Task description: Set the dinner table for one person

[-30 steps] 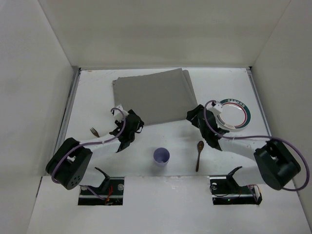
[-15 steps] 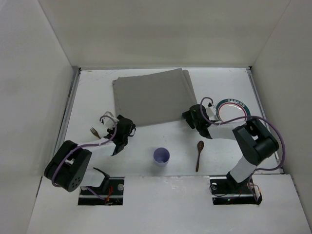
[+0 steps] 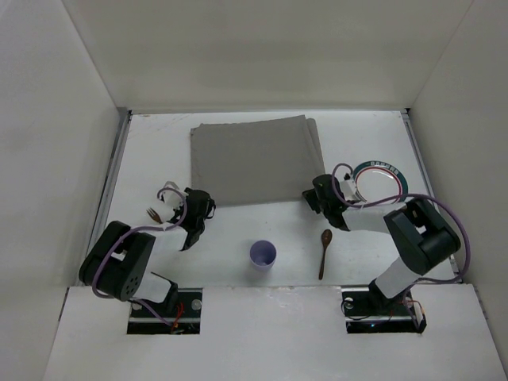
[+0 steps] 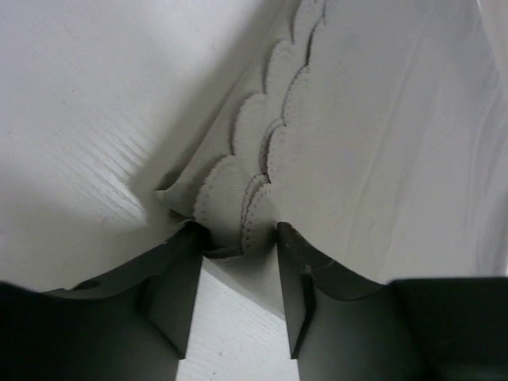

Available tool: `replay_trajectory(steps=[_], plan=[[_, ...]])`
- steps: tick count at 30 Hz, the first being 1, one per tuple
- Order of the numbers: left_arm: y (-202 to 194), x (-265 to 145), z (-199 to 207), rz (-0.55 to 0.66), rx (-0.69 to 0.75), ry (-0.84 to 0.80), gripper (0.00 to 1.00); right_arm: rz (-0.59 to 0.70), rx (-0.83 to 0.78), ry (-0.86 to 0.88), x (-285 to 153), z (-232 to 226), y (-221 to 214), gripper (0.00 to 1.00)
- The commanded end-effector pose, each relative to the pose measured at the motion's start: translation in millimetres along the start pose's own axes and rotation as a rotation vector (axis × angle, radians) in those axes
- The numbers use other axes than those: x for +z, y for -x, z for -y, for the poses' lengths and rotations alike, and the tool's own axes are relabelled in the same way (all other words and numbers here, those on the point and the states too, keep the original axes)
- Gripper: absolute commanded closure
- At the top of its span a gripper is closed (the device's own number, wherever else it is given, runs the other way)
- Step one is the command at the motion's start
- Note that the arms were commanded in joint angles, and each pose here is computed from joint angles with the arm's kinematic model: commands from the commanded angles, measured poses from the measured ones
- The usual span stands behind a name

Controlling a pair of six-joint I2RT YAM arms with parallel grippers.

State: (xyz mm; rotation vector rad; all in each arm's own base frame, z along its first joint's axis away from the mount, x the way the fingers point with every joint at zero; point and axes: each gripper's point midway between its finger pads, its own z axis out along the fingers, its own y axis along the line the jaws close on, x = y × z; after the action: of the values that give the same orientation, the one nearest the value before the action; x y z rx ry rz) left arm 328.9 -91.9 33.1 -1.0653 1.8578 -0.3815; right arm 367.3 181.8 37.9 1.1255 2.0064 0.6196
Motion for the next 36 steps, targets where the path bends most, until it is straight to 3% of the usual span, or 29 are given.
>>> replay_trajectory(steps=[1,6,9,24,36], plan=[[-8,2,-4,-0.036,0.005,-0.004,0.67,-0.004,-0.034,0.011,-18,9,-4,0.87],[-5,-7,-9,-0.04,0.025,-0.025,0.89,-0.059,-0.1,0.028,-42,27,-22,0.86],[-5,-16,-18,-0.041,0.049,-0.03,0.93,-0.087,-0.142,0.025,-52,40,-30,0.86],[-10,-48,-57,-0.043,0.101,0.04,0.95,-0.09,-0.215,0.076,-76,43,-29,0.84],[-2,-48,-63,-0.022,0.117,0.064,0.89,-0.114,-0.258,0.08,-78,45,-35,0.78]])
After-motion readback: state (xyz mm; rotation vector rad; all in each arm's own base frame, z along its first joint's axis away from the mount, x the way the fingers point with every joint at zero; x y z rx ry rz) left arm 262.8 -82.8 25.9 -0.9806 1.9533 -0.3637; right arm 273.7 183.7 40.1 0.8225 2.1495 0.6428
